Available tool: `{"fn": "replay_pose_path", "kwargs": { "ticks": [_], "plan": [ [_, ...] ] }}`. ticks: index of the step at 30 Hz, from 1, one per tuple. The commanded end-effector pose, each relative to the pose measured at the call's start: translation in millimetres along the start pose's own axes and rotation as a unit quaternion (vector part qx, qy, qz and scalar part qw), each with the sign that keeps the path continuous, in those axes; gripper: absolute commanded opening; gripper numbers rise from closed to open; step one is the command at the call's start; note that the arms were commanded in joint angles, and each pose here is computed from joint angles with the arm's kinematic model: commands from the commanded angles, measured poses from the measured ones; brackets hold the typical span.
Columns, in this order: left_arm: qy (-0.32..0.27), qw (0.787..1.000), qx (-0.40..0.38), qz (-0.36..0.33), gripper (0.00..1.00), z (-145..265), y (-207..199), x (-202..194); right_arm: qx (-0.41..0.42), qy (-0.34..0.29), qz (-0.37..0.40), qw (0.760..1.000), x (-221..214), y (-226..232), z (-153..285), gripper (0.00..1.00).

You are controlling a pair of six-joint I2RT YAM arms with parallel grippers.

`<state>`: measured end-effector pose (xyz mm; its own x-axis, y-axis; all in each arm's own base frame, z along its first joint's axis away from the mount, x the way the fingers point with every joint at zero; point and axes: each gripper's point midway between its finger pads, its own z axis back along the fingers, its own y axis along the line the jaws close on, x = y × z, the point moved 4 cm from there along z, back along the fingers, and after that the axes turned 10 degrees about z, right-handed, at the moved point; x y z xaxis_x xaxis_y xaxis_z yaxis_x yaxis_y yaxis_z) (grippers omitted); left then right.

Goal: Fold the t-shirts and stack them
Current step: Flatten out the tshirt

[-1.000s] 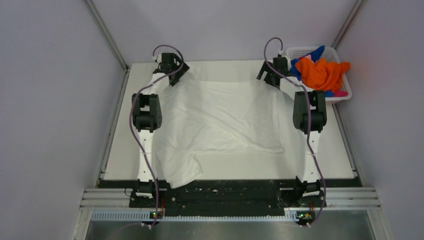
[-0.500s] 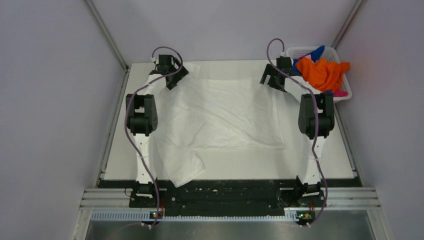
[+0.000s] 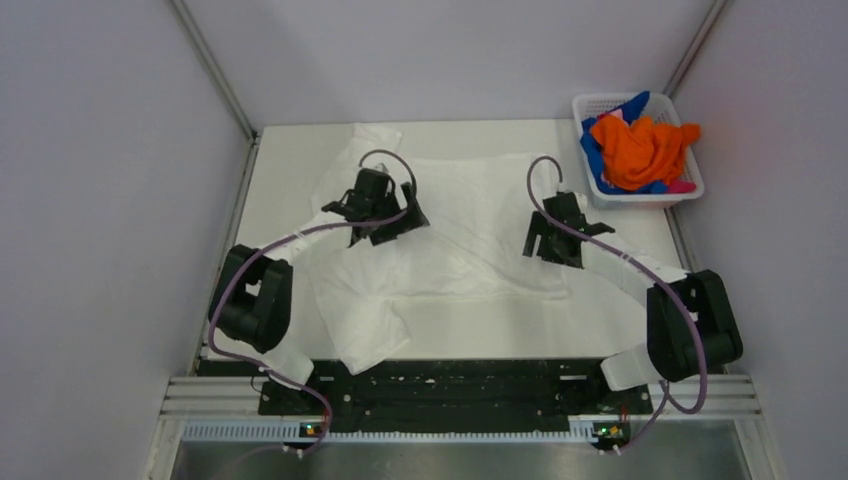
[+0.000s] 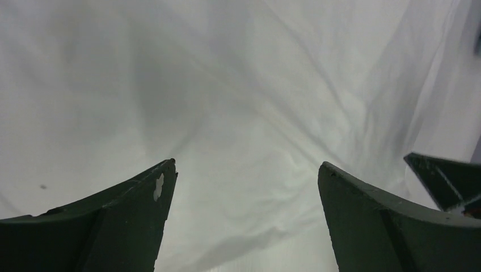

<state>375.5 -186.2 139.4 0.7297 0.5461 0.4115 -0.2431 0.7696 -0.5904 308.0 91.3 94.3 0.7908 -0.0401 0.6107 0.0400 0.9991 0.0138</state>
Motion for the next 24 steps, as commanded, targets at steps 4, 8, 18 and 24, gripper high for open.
{"fn": "replay_pose_path", "kwargs": {
  "ticks": [4, 8, 18, 24],
  "plan": [
    [0.121, 0.991, -0.064, -0.012, 0.99, 18.0, -6.6, -101.3, -0.041, 0.067, -0.061, 0.995, -60.8, -24.4, 21.9, 0.67],
    [0.134, 0.99, -0.043, -0.012, 0.99, 11.5, 11.9, -123.6, -0.078, 0.08, -0.065, 0.992, -80.4, -39.3, 27.9, 0.64],
    [0.137, 0.99, 0.03, -0.033, 0.99, 15.2, 52.9, -135.2, -0.11, 0.085, -0.1, 0.985, -97.2, -50.5, 39.4, 0.52],
    [0.144, 0.988, 0.036, -0.043, 0.99, 17.4, 58.9, -138.5, -0.084, 0.067, -0.126, 0.986, -100.1, -43.1, 31.1, 0.35]
  ]
}}
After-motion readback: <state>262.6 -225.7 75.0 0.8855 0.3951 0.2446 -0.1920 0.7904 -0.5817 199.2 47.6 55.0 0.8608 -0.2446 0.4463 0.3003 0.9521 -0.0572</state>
